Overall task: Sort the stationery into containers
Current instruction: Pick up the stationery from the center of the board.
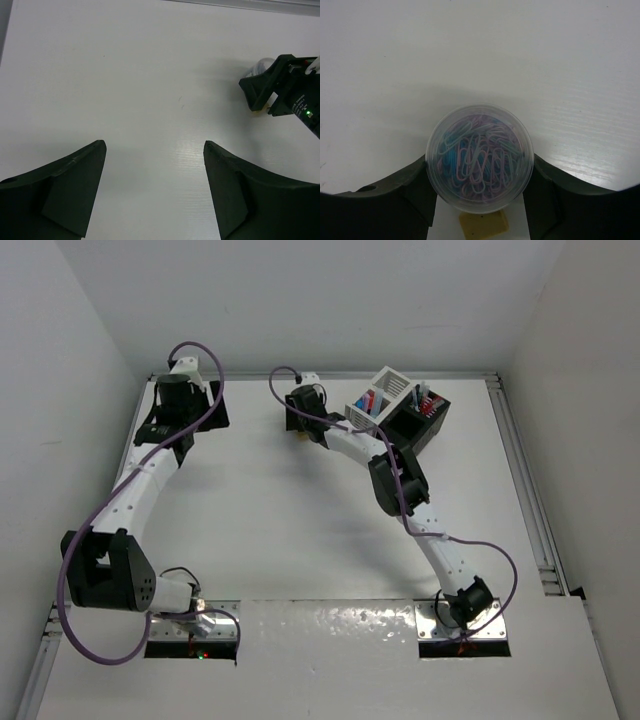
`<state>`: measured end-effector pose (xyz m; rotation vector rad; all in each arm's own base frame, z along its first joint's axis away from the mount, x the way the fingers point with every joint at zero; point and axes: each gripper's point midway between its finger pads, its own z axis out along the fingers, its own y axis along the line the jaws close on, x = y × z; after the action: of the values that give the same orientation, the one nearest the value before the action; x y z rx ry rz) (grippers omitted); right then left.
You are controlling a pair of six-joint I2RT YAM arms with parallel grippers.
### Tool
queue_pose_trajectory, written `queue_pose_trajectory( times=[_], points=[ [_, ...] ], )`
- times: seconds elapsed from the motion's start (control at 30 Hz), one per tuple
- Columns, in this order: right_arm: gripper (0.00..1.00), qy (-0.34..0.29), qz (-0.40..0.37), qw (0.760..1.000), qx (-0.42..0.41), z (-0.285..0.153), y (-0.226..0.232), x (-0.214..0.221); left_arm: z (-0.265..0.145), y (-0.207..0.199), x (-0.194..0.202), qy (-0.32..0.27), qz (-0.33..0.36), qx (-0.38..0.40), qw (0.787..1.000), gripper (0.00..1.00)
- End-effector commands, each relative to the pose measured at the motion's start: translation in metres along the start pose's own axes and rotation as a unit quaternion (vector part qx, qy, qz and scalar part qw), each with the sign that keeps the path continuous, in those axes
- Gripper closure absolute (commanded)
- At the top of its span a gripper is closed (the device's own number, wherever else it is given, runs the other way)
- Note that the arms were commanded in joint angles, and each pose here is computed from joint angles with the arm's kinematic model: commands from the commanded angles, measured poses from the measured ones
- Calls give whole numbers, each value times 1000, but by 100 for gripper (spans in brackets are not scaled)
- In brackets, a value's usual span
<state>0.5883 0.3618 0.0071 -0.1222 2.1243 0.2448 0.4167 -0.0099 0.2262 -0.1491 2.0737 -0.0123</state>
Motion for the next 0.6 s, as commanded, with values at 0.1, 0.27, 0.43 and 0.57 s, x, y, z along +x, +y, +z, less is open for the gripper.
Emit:
queue_pose_trajectory(
  times=[0.1,0.27,0.43,0.57],
  points=[
    [96,-105,-19,991,-84,-35,47,-87,4,-3,-12,-18,-17,13,1000,23],
    [100,-204,-17,968,-145,-108,65,-192,5,-5,-6,-9,-14,19,1000,24],
    [100,-244,7,955,-165,-163,29,-256,7,-5,-1,-2,-18,19,1000,24],
    [100,-239,27,964,-114,-181,-42,-279,11,-5,3,2,-25,28,999,24]
  ],
)
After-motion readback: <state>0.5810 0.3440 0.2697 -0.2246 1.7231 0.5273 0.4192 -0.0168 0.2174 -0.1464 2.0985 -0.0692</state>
